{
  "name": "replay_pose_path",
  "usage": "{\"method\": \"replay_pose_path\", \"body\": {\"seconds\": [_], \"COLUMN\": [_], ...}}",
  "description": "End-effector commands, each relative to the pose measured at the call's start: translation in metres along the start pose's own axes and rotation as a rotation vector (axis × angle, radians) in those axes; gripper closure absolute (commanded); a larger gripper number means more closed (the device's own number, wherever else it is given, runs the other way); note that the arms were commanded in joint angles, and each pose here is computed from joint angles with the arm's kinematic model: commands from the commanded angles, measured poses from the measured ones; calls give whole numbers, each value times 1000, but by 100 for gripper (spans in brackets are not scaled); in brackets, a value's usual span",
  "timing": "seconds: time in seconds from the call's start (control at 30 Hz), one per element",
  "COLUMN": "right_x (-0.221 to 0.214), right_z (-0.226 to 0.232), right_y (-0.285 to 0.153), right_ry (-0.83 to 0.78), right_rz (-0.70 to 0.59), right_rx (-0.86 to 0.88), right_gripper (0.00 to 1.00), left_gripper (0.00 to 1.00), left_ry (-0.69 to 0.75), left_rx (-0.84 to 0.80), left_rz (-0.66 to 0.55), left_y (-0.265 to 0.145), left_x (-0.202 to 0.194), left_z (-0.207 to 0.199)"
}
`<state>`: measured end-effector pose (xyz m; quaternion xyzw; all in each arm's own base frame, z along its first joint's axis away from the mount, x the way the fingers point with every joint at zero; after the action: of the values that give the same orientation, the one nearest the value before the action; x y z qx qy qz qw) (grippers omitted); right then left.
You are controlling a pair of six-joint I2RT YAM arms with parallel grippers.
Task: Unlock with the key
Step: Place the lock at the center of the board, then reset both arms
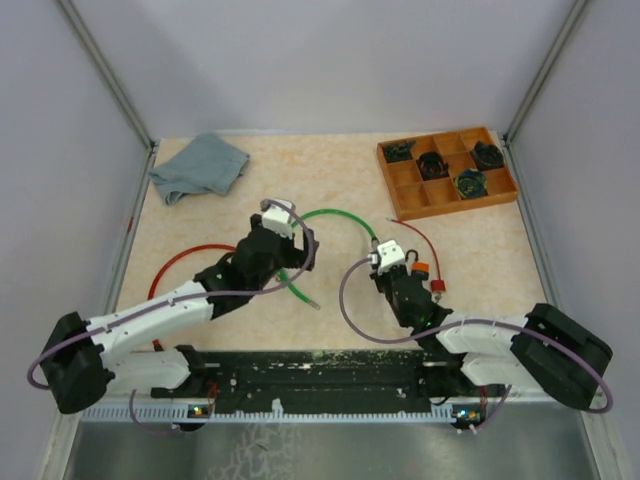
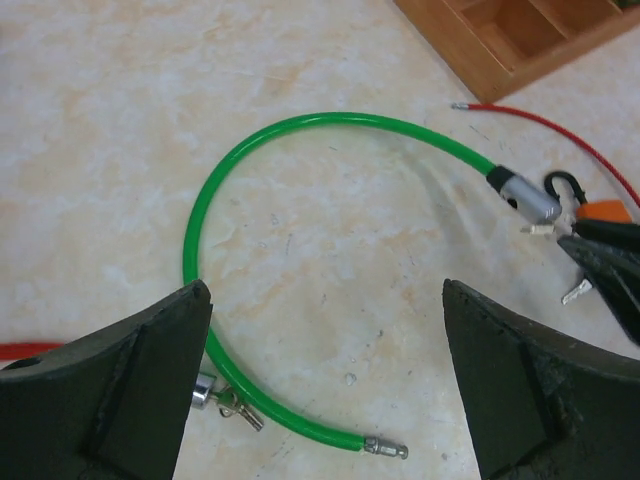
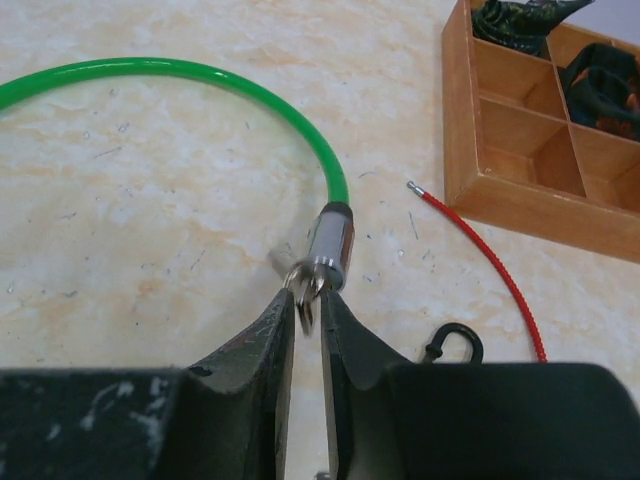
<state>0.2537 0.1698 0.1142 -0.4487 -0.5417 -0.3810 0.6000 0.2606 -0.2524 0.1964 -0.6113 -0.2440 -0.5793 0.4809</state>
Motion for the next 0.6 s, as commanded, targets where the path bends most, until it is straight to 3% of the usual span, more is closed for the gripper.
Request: {"method": "replay_pose_path", "body": {"seconds": [0.0, 0.2, 0.27, 0.33, 0.43, 0.57], "right_x": [19, 20, 26, 36, 50, 82], "right_z": [4, -4, -7, -13, -32, -43], "right_y": [10, 0, -6, -14, -32, -59], "right_ry": [156, 200, 215, 263, 356, 420], "right_rz": [-41, 16, 38, 39, 39, 13], "right_rx": [-46, -95, -108, -137, -242, -232], "right_gripper": [78, 59, 43, 16, 14, 14], "left_gripper": [0, 0, 0, 0, 0, 0], "left_ry": [-245, -450, -464, -466, -461, -454], "left_rx": [93, 93, 69, 60, 84, 146], "left_rz": [62, 101, 97, 92, 68, -5], "left_y": [-7, -22, -31, -43, -62, -96], "left_x": [-17, -34, -27, -19, -5, 15], "left_z": [33, 59, 58, 60, 70, 90]}}
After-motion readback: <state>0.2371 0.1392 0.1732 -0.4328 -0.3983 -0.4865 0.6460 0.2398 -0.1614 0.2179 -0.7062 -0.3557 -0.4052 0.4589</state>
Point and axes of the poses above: each gripper's point midway between its finger pads, its own y axis out along the fingers, its own z axis along the line the jaws close on, x = y × z, the point moved 2 cm from there along -y, back along the fingers, and after that the axes turned 13 degrees about y, right-handed, at the moved point
